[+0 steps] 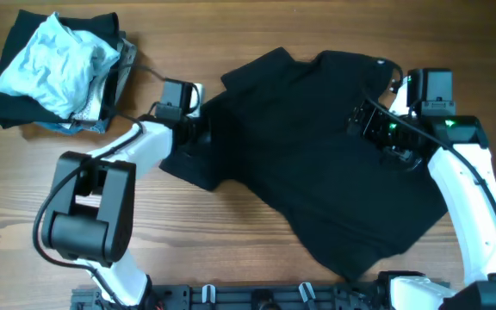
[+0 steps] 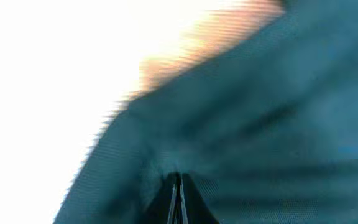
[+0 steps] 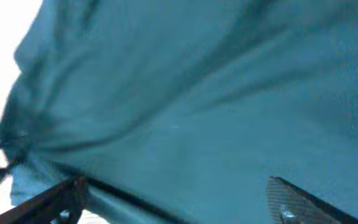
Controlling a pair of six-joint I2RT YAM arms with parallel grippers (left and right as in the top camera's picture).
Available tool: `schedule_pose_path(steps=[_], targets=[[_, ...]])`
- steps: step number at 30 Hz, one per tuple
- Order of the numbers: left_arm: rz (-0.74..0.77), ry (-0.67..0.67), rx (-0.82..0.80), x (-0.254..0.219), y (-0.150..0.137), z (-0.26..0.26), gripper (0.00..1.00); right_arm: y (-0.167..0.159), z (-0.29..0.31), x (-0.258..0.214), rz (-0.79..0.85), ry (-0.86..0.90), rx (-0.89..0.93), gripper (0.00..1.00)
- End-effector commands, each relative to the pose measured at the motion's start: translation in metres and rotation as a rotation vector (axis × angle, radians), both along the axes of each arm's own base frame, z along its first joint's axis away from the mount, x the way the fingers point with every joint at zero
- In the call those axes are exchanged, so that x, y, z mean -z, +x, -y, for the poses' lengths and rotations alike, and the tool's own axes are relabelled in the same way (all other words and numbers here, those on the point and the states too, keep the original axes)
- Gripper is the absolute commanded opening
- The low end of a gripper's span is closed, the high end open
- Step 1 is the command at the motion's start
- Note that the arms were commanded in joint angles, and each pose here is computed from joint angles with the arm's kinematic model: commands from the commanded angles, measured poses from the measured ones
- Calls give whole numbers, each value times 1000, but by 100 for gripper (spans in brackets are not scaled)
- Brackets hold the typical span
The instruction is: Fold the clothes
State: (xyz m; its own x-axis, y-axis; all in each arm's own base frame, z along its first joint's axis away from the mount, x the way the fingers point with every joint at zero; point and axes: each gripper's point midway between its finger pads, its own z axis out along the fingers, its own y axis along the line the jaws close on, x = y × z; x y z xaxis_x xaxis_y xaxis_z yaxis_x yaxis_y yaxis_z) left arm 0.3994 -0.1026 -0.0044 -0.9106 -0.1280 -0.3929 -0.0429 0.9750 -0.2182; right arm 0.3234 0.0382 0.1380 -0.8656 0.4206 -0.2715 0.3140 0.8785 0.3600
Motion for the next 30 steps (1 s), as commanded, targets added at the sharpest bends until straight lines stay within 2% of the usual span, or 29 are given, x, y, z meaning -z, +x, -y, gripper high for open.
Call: schedule_pose_path(steps=[1,4,5,6,8,10,11,12,16,20,23,24,27,29,30], targets=[[-185,209,-438,47,-41,-115,4,-3,17,28,-108,-81,69,99],[-200,152,-492,42,-43,-129,4,1,36,57,-188,-158,176,97],[-195,133,-498,37,-42,-130,4,6,38,66,-196,-163,184,89],[-173,106,-474,28,-38,-125,4,14,40,79,-204,-162,189,78],[-129,83,-414,12,-31,-115,6,16,41,102,-253,-158,214,37],[-83,86,-358,-4,-25,-106,11,12,43,124,-319,-154,241,8],[-61,90,-331,-11,-23,-103,15,10,43,132,-341,-151,247,4],[-29,87,-311,-22,-20,-96,21,7,42,146,-380,-149,253,4],[53,74,-261,-51,-14,-78,34,8,43,172,-418,-146,286,4],[130,65,-208,-78,-11,-62,57,40,82,201,-318,-143,430,4],[133,61,-191,-82,-14,-56,60,68,137,209,-182,-113,564,4],[130,54,-179,-82,-14,-51,60,88,157,199,-81,-92,572,4],[128,21,-136,-82,-16,-36,63,140,176,149,166,-56,351,4],[139,15,-73,-84,-16,-23,67,157,184,108,242,-55,314,4],[146,18,-46,-85,-16,-17,69,162,185,85,273,-46,306,8]])
